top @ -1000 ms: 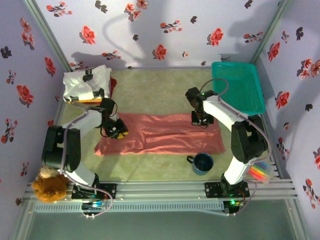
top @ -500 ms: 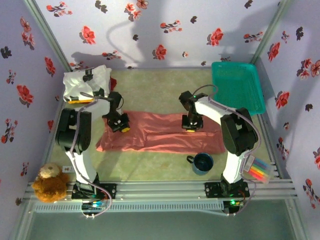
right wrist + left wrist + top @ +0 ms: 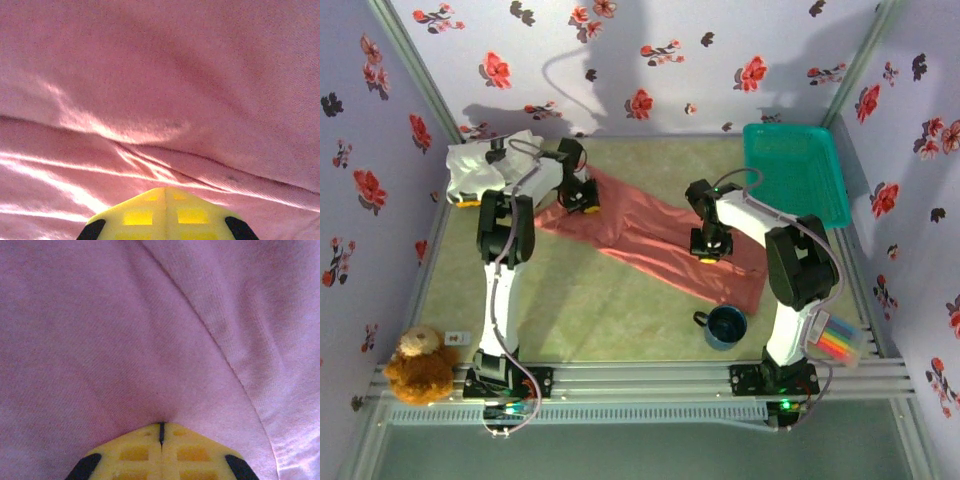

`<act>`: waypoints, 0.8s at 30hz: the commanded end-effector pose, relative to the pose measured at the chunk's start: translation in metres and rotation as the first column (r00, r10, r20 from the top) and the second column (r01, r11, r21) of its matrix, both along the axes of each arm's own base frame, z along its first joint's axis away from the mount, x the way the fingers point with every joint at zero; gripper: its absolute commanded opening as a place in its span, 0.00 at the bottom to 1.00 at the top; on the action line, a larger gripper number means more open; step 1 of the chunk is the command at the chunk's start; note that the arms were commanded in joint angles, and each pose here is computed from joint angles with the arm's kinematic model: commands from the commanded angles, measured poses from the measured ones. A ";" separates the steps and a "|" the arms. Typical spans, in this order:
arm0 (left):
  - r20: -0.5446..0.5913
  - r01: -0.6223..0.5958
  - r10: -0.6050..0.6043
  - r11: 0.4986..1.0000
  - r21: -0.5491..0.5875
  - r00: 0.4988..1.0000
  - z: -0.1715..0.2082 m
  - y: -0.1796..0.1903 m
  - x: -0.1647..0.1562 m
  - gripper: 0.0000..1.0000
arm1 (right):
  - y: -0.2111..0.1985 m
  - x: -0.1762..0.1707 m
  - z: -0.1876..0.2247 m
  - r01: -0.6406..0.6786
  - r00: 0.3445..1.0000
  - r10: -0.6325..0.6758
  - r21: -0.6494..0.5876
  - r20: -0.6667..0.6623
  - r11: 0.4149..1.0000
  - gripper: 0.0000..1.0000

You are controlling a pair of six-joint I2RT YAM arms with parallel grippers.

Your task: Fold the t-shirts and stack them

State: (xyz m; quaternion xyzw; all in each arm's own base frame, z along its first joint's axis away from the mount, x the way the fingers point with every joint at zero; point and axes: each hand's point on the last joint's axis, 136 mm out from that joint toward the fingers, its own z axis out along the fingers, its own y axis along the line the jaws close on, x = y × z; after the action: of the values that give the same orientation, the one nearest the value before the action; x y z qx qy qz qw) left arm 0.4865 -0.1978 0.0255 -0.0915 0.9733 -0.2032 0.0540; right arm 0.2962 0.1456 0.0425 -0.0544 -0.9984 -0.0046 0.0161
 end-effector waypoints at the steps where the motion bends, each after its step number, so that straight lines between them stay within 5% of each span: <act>1: 0.027 0.030 -0.031 0.999 0.038 0.999 0.014 0.004 0.005 0.00 | 0.000 -0.004 0.020 -0.017 1.000 0.017 0.018 0.010 1.000 0.00; 8: 0.105 -0.009 0.009 1.000 0.001 0.994 0.076 0.006 -0.013 0.00 | 0.015 -0.004 0.002 -0.017 1.000 0.017 0.057 -0.012 0.998 0.00; 16: 0.003 -0.059 0.059 0.998 0.006 0.998 0.023 0.004 -0.052 0.00 | 0.026 0.001 -0.009 -0.029 0.999 0.031 0.069 -0.031 0.997 0.00; 24: -0.036 -0.072 0.075 0.996 0.060 0.997 -0.013 0.013 -0.049 0.00 | 0.039 -0.004 -0.013 -0.046 0.998 0.051 0.093 -0.047 0.995 0.00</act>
State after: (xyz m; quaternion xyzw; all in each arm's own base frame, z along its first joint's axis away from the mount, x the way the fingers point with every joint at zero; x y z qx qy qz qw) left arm 0.4281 -0.1883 0.0227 -0.1235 0.9741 -0.1858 0.0364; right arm 0.2898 0.1728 0.0289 -0.0356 -0.9978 -0.0362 0.0425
